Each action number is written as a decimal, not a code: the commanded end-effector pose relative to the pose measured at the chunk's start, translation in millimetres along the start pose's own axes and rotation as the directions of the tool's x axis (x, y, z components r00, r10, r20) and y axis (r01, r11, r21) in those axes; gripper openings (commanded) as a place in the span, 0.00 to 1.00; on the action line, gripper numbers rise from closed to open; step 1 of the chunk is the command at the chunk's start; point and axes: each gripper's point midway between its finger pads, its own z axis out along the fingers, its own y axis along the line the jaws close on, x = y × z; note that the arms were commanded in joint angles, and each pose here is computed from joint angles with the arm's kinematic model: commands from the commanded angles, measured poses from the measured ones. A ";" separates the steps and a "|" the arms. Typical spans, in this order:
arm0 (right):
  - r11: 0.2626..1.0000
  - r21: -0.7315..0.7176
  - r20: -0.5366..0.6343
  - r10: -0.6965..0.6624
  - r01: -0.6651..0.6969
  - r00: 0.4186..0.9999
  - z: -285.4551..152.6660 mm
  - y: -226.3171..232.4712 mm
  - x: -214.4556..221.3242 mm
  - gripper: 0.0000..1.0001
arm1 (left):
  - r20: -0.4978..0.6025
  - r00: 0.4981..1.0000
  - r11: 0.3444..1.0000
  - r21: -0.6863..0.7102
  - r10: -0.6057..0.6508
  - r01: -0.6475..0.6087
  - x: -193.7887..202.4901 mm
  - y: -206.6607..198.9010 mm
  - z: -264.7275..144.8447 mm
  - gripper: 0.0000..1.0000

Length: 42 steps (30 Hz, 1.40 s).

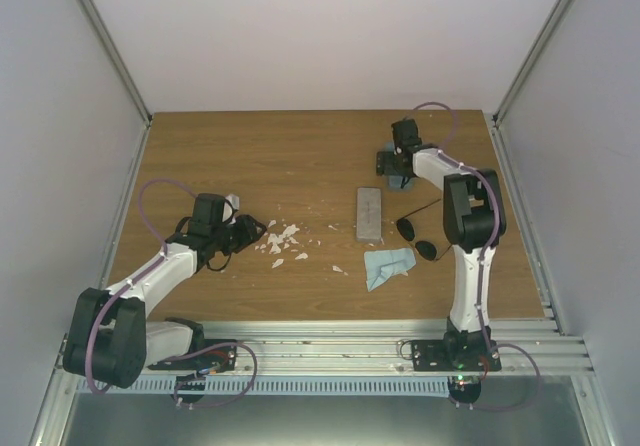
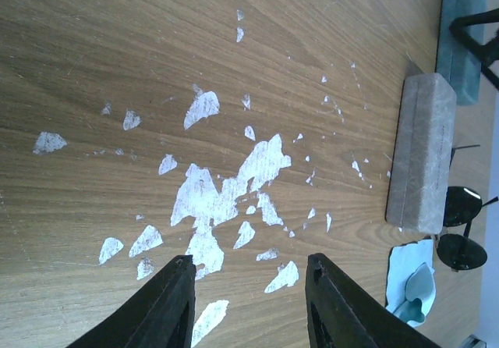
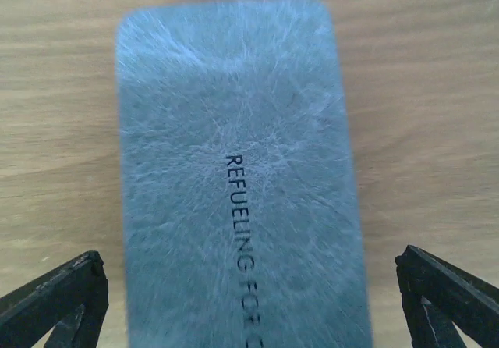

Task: Organize the sunglasses
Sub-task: Move the sunglasses case at the center of the board, then pick up the sunglasses case from the center of the board.

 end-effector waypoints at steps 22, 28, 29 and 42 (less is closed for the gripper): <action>0.996 0.077 -0.073 0.040 -0.035 0.997 -119.1 64.4 146.7 0.96 | 0.028 0.995 0.981 0.163 0.097 -0.101 3.6 -34.7 -14.4 0.51; 1.000 -0.014 -0.178 -0.004 0.001 0.984 -109.5 84.5 172.8 0.86 | -0.020 0.991 0.971 0.202 0.132 -0.126 12.9 -39.0 -11.9 0.52; 1.000 -0.021 -0.191 -0.004 0.000 0.981 -108.4 85.1 177.1 0.82 | -0.030 0.990 0.969 0.209 0.138 -0.129 14.4 -40.1 -11.7 0.52; 0.890 -0.436 -0.071 -0.178 0.130 0.981 -147.4 146.3 160.8 0.58 | -0.088 0.970 0.907 0.384 0.225 -0.176 26.9 -80.7 -14.0 0.61</action>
